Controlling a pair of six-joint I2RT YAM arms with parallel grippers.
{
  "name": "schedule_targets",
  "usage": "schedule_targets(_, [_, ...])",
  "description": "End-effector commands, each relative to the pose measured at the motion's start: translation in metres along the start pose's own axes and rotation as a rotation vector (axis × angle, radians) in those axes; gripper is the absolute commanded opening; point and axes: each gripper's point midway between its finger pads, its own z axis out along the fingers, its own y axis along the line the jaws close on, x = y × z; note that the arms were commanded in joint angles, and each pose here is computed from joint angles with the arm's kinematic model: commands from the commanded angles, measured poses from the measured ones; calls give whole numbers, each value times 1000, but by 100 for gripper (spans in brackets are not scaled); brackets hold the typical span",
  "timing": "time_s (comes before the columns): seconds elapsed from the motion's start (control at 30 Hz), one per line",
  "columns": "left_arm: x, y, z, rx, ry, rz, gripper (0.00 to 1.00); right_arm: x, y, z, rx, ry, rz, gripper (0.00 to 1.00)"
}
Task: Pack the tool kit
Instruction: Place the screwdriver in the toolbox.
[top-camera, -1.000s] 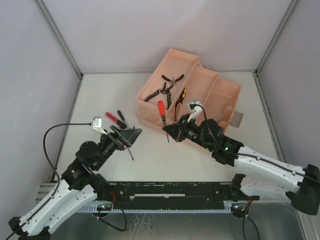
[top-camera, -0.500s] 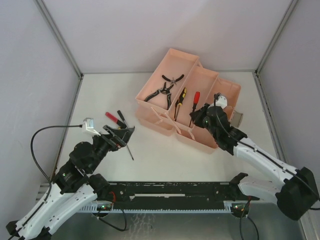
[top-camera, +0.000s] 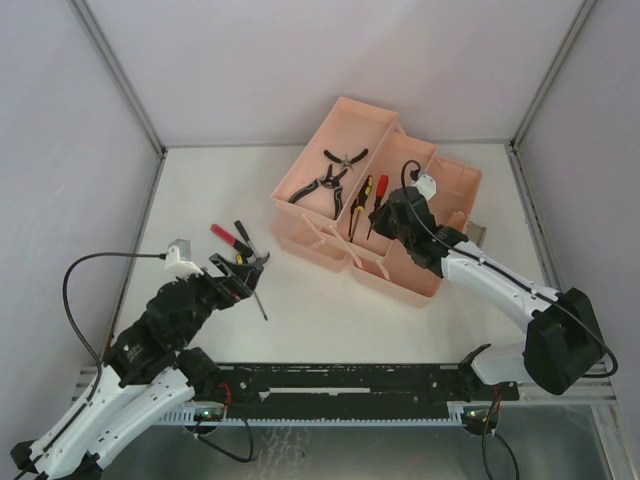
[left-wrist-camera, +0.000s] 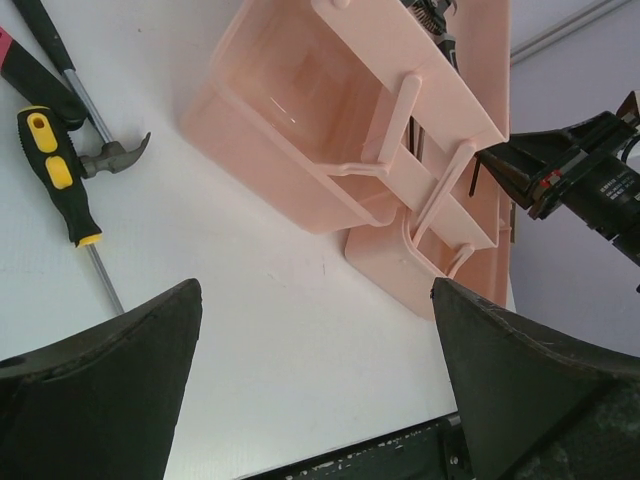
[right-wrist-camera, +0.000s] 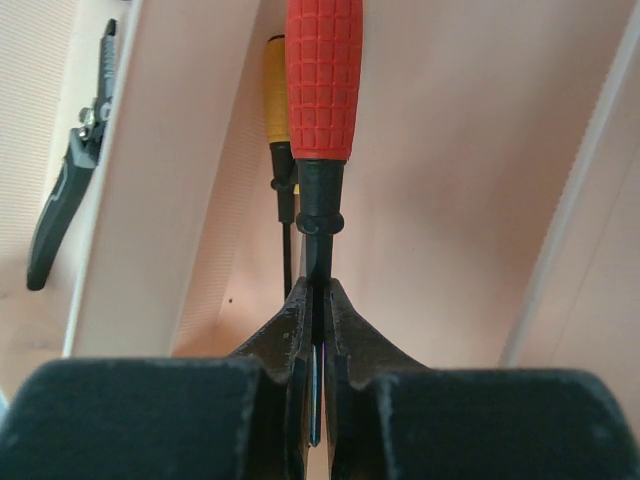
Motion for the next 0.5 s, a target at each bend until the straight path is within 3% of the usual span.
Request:
schedule_targets(0.0, [-19, -12, -8, 22, -41, 8, 100, -18, 8, 6, -5, -43, 37, 0])
schedule_targets(0.3, [-19, -8, -11, 7, -44, 3, 100, -4, 15, 22, -54, 56, 38, 0])
schedule_targets(0.47, [-16, -4, -11, -4, -39, -2, 100, -4, 21, 23, -85, 85, 50, 10])
